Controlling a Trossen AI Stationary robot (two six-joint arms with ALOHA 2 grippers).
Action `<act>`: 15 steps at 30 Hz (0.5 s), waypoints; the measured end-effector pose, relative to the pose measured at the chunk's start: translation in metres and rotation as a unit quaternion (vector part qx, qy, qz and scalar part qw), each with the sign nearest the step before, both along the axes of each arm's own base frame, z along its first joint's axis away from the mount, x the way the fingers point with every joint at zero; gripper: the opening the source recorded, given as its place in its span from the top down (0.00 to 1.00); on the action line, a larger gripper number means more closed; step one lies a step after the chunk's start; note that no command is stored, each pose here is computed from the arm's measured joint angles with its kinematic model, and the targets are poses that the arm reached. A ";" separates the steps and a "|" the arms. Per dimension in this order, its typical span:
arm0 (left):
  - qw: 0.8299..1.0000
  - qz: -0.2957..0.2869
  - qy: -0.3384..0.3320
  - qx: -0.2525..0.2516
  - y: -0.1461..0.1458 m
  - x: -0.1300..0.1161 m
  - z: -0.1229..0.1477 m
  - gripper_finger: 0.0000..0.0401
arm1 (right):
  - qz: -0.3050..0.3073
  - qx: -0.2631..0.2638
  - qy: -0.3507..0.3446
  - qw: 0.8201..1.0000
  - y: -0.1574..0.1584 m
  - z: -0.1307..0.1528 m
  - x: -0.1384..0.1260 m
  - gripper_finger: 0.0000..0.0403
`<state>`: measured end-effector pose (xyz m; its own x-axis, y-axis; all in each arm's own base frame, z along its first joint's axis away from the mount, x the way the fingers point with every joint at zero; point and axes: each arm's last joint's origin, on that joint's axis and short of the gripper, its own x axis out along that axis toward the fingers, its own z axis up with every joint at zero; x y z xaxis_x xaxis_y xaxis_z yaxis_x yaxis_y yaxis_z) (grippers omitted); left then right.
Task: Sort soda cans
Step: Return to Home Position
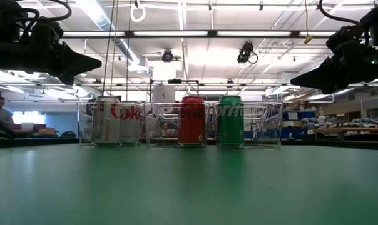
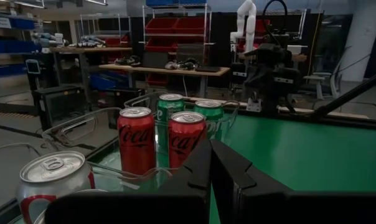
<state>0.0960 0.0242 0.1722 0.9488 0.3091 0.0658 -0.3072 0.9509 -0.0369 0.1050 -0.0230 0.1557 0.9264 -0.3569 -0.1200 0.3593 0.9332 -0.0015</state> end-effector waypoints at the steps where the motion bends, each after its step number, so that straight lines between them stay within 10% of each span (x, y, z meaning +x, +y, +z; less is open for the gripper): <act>1: 1.000 0.000 0.000 0.000 0.000 0.000 0.000 0.97 | 0.000 0.000 0.000 1.000 0.000 0.000 0.000 0.99; 15: 1.000 0.000 0.000 0.000 0.000 0.000 0.000 0.97 | 0.000 0.000 0.000 1.000 0.000 0.000 0.000 0.99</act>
